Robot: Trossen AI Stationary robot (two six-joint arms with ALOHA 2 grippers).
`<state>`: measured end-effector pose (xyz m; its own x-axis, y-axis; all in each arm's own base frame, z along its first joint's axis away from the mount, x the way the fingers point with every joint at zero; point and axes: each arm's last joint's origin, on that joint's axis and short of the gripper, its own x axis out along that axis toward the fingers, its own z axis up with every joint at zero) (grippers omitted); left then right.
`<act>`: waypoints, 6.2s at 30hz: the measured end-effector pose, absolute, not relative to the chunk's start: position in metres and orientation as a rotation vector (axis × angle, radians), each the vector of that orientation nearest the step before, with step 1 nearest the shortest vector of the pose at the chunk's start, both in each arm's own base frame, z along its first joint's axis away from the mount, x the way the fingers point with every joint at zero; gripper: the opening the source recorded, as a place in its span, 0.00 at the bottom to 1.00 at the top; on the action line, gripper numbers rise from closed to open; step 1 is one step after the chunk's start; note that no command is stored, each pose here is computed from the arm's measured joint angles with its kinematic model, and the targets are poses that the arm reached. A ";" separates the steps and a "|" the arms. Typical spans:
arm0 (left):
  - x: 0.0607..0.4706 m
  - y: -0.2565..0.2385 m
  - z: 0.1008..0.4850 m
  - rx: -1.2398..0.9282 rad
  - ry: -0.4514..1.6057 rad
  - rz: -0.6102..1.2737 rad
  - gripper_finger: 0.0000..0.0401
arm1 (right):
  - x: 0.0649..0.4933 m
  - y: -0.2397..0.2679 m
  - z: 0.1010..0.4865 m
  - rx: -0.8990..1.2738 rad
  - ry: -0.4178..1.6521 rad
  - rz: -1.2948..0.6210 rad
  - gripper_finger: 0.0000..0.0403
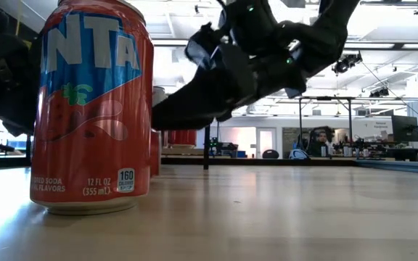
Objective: Place canned beverage on shelf
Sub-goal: Put the top red soda can on the shelf
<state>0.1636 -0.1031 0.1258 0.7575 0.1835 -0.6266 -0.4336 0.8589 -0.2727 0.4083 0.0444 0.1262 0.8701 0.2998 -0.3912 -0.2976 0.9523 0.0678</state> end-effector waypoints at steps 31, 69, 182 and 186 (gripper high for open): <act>0.167 -0.095 0.132 -0.320 0.564 0.388 0.00 | 0.442 0.027 0.097 0.029 0.397 0.327 0.64; 0.144 -0.078 0.173 -0.180 0.426 0.390 0.00 | 0.396 -0.007 0.245 0.242 1.725 -0.174 0.64; 0.237 -0.017 0.152 -0.220 0.287 0.409 0.67 | 0.358 0.009 0.138 0.124 0.283 -0.208 0.00; 0.237 -0.016 0.152 -0.209 0.286 0.407 0.67 | 0.367 0.008 0.137 0.099 0.283 -0.181 0.00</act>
<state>0.2371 -0.0156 0.1517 0.8793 0.3583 -0.3137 -0.4166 0.8978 -0.1425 0.3673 0.0084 0.1372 0.9442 -0.1635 -0.2860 0.1911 0.9790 0.0715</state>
